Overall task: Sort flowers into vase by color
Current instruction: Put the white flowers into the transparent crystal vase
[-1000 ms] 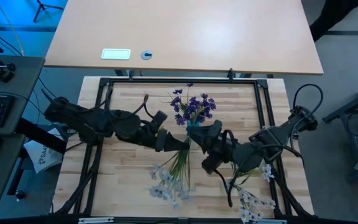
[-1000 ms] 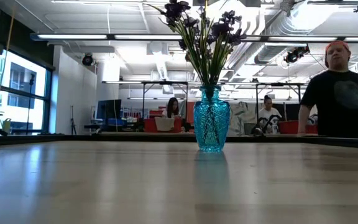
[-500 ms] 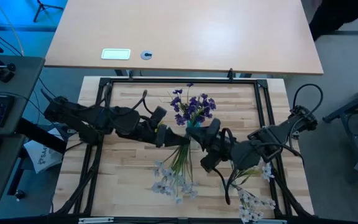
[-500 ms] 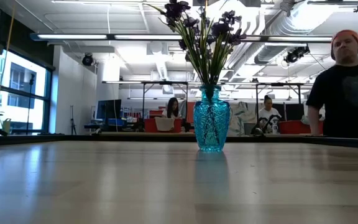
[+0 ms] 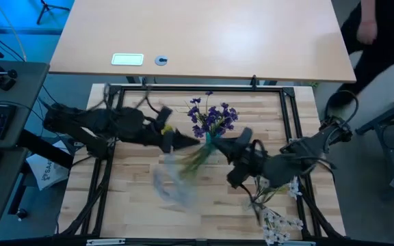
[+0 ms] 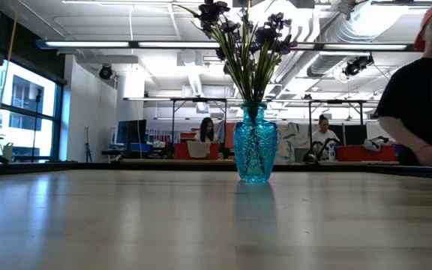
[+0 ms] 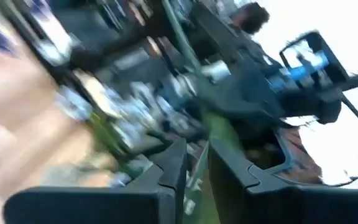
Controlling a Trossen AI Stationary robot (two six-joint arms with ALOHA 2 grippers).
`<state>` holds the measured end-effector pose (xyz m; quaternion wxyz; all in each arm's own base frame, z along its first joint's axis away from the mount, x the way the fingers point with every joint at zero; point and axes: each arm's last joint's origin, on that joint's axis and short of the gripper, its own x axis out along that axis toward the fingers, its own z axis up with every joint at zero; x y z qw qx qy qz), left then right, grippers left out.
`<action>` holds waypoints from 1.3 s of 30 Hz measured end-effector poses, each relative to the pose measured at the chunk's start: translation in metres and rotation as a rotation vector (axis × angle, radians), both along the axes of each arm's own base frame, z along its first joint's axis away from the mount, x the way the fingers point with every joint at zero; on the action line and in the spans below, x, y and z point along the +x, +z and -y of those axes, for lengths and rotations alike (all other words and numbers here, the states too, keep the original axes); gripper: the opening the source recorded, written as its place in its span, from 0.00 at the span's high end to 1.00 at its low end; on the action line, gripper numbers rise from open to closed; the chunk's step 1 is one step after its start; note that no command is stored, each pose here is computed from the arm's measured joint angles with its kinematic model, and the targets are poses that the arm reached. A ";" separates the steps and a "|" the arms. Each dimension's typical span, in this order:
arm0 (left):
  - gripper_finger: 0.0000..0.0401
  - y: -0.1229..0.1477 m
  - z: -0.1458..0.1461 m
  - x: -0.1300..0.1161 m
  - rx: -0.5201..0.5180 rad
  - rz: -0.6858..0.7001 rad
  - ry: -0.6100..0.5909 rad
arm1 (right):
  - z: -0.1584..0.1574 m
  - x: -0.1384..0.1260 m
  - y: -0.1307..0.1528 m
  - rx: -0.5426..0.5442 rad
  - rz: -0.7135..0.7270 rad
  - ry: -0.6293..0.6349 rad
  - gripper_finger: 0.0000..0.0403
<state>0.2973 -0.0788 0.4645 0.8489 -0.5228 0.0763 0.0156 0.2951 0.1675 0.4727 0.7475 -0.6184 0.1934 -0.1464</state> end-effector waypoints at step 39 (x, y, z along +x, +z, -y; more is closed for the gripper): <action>0.99 -0.143 0.085 -0.024 0.355 0.019 0.152 | 0.009 -0.220 -0.103 1.356 0.475 0.065 1.00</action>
